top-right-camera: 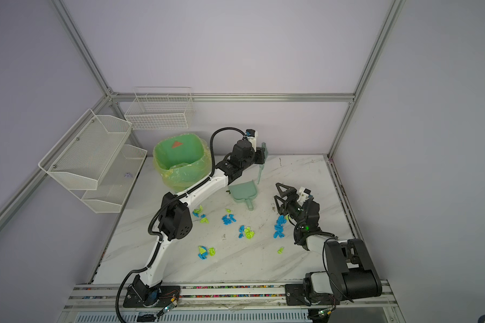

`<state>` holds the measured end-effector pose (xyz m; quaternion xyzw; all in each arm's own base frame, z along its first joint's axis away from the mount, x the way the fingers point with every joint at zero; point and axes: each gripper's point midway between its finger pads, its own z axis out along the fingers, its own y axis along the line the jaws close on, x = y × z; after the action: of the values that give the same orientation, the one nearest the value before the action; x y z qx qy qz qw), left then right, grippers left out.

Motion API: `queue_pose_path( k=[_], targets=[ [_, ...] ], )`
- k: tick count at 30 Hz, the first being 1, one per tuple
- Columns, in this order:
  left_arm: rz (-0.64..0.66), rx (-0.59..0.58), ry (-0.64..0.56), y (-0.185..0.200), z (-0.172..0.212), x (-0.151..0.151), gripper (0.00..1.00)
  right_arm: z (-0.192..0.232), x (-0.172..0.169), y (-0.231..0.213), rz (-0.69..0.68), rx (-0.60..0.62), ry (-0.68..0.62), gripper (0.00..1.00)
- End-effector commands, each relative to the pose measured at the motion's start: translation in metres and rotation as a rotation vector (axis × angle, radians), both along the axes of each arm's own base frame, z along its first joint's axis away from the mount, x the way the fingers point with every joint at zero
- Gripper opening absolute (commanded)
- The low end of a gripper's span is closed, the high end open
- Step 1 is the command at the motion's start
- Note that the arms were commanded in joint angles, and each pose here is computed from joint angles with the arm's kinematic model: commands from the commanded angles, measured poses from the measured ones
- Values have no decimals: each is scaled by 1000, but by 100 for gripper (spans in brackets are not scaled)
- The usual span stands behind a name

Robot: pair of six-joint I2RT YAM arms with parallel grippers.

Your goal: Sweep away the paper scraps from the table

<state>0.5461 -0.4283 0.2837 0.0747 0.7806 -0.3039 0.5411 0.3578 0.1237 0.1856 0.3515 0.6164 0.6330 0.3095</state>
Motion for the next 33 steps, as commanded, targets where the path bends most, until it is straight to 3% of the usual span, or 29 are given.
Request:
queue_pose_path(
  k=[1, 6, 12, 16, 19, 25, 33],
  targets=[
    [2, -89, -91, 7, 56, -5, 0, 30, -3, 6, 16, 134, -75, 92],
    [-2, -122, -102, 7, 61, -4, 0, 37, 1, 23, 41, 172, -80, 91],
    [23, -170, -86, 8, 59, 0, 0, 45, 0, 13, -18, 363, -138, 88],
    [31, -216, -73, 6, 59, 3, 0, 36, 4, 27, 22, 426, -128, 87],
    [33, -231, -70, 5, 60, 5, 0, 29, 8, 34, 23, 431, -115, 86],
    [47, -255, -56, 6, 59, 6, 0, 58, 14, 24, -44, 441, -222, 85],
    [52, -347, -27, 4, 61, 8, 0, 72, 28, 22, -68, 513, -238, 82]
  ],
)
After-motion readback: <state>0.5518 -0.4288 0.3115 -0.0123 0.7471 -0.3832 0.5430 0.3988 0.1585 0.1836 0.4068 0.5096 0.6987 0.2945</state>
